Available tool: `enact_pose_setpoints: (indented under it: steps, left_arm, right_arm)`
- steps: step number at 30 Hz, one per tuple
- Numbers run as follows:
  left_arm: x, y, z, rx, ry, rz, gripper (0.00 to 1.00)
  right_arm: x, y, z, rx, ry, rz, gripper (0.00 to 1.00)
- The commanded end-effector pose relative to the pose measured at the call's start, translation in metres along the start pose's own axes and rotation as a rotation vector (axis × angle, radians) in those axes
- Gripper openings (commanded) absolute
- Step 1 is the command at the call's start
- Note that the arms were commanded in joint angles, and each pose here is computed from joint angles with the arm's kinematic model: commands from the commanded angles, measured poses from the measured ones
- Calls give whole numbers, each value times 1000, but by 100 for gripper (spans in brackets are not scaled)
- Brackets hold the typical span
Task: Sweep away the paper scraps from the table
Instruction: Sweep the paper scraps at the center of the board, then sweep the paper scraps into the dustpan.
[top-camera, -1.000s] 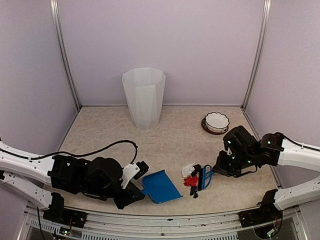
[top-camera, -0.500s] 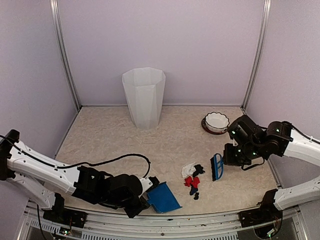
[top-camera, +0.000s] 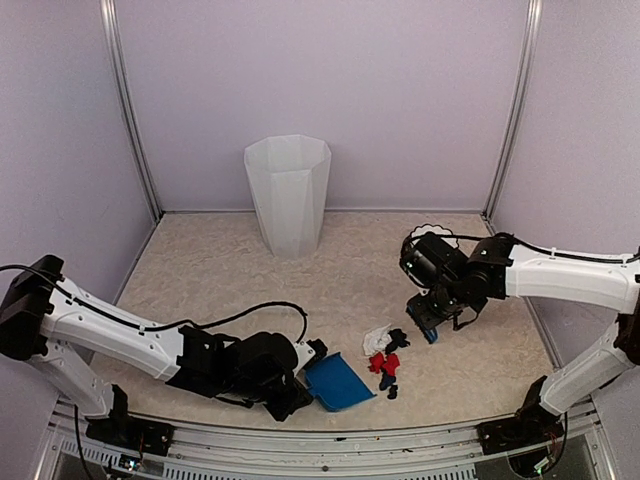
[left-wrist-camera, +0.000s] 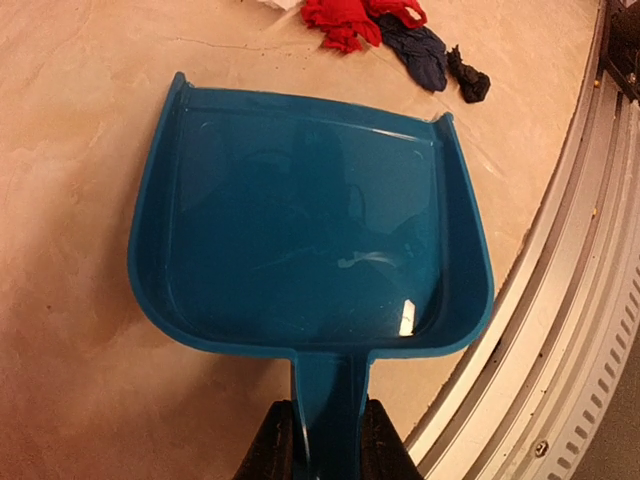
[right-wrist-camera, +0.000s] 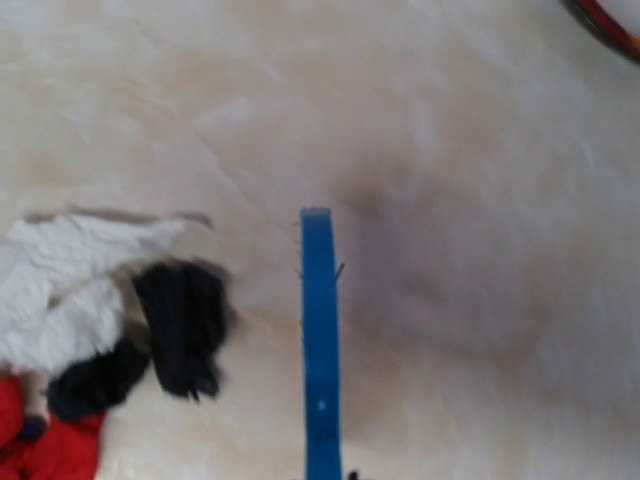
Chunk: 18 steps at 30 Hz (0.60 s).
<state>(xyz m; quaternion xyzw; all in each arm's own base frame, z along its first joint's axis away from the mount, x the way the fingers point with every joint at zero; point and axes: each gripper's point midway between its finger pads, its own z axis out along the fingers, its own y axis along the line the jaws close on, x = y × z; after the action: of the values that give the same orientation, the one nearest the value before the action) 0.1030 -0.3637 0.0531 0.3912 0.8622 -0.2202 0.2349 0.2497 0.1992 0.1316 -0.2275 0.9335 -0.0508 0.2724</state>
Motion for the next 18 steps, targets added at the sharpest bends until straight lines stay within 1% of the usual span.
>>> enact_pose_setpoints:
  steps: [1, 8, 12, 18]
  left_arm:
    - [-18, 0, 9, 25, -29, -6, 0]
    - [-23, 14, 26, -5, -4, -13, 0]
    - [-24, 18, 33, 1, 4, -11, 0]
    - [-25, 20, 38, 13, 1, -14, 0]
  right_arm:
    - [-24, 19, 11, -49, -52, -107, 0]
    - [-19, 67, 16, -152, -21, -177, 0]
    - [-16, 96, 5, -222, -19, -207, 0]
    - [-14, 137, -25, -348, -44, -250, 0]
